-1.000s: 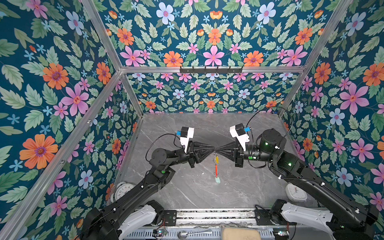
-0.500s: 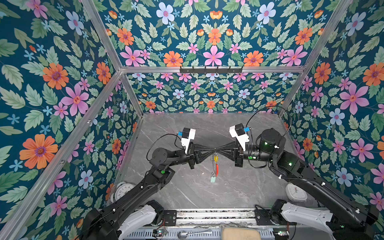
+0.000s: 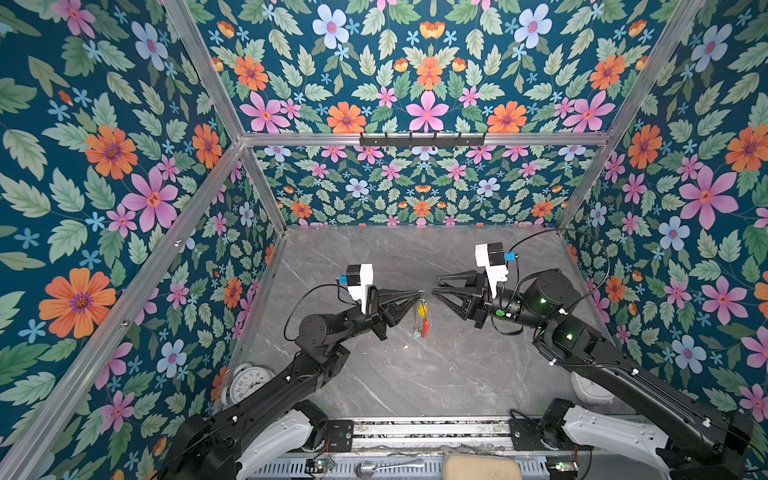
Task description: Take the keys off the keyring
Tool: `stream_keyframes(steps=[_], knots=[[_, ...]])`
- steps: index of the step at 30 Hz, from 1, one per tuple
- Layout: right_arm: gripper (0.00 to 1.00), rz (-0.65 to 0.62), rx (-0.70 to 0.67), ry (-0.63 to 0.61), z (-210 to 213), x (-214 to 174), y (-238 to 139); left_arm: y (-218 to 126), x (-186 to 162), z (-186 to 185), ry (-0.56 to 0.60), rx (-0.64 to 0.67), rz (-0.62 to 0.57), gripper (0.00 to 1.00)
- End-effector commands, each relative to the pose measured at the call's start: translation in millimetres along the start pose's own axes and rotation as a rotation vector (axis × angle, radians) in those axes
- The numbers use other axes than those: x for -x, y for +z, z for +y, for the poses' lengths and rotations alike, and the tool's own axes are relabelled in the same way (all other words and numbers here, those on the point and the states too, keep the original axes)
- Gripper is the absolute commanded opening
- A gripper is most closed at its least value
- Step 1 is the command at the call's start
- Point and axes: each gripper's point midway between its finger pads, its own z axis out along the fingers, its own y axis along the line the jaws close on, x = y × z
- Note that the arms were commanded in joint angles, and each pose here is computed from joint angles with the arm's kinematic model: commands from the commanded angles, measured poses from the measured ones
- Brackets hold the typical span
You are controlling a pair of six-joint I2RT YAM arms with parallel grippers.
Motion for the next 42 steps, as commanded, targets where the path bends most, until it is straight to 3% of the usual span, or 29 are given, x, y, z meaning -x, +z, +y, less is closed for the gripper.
stream_keyframes(steps=[1,16,41,42], knots=[[0.38,-0.107,0.033,0.011,6,22,1,-2,27,-10,0.081,-0.034,-0.141,0.00],[0.33,-0.084,0.095,0.102,0,6,19,4,34,-7,0.046,-0.092,-0.209,0.00],[0.00,-0.054,0.106,0.112,2,2,22,5,29,-2,0.010,-0.094,-0.207,0.00],[0.00,-0.046,0.093,0.110,0,0,21,4,29,-2,0.004,-0.090,-0.206,0.04]])
